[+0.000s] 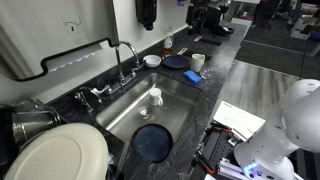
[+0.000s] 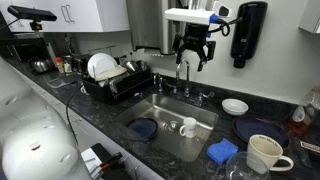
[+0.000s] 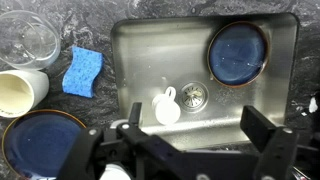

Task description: Turn on the faucet

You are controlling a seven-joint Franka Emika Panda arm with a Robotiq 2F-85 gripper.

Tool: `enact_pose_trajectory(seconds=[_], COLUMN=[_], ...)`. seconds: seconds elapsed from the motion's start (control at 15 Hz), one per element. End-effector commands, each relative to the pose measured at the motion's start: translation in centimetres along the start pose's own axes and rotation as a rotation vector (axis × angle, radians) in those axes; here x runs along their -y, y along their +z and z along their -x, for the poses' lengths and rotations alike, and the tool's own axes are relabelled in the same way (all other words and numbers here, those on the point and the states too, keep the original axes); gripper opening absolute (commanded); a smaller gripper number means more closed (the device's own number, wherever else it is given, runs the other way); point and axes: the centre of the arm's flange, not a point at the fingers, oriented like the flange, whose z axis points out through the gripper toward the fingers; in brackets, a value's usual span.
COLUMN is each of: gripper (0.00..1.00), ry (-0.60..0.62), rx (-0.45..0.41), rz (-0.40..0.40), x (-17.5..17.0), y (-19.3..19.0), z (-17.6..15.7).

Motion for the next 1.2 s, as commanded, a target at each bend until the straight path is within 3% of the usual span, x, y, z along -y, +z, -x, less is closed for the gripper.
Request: enact_pose_trajectory(seconds=[0.0,0.4,0.8,1.13], gripper=[1.00,1.00,1.00,1.00], ry=[0.000,0.026,0.383,0.639], rx=[0.000,0.002,-0.057,-0.159], rz=[0.000,-0.018,-0.083,-0.179], x=[0.0,0.2,1.4,4.6], y=[0.0,0.6,3.5,6.4], z=[0.0,0.0,-0.5,-3.3])
